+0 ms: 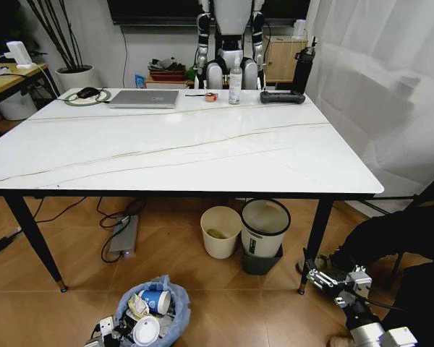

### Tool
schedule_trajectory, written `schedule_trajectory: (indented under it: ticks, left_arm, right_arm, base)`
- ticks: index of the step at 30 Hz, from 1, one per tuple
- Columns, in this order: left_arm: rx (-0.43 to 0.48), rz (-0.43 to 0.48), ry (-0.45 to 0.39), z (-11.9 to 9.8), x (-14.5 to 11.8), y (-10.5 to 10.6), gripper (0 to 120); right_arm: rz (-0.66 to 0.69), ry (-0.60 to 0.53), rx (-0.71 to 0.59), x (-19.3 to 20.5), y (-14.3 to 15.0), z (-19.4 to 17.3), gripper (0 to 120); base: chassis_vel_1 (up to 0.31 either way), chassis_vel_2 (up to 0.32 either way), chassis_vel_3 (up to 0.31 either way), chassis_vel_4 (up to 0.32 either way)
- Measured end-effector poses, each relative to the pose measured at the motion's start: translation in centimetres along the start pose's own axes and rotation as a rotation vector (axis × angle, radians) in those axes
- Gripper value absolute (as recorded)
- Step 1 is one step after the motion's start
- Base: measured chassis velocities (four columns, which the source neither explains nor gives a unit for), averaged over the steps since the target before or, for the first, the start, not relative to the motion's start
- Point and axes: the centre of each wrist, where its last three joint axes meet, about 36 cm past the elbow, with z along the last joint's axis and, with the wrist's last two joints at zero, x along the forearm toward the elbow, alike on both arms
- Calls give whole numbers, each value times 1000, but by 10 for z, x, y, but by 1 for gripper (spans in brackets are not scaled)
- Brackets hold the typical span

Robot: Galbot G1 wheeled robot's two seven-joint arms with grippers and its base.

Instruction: Pick up the trash bin and place the trash from the table into it.

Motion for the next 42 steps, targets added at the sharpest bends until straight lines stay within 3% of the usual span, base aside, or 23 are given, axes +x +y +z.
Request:
schedule_trajectory:
  ticks: [4,8,15,27,33,42]
  left_arm:
    - [1,-1,-3,1,0,2,11]
    - [3,0,-6,2,1,3,31]
    - [3,2,-15,1,7,7,52]
    - [-24,22,-84,-22,37,16,97]
    - [-27,30,-118,-29,45,16,100]
    - [-77,104,-234,-64,64,0,100]
  right_arm:
    - [0,0,0,0,0,0,100]
    - [0,0,0,0,0,0,100]
    - [0,0,0,0,0,0,100]
    - [0,0,0,0,0,0,100]
    - [0,0,0,0,0,0,100]
    - [0,0,0,0,0,0,100]
  base:
    - [0,0,0,0]
    - [0,0,0,0]
    - [0,0,0,0]
    - [0,0,0,0]
    - [0,0,0,0]
    - [0,0,0,0]
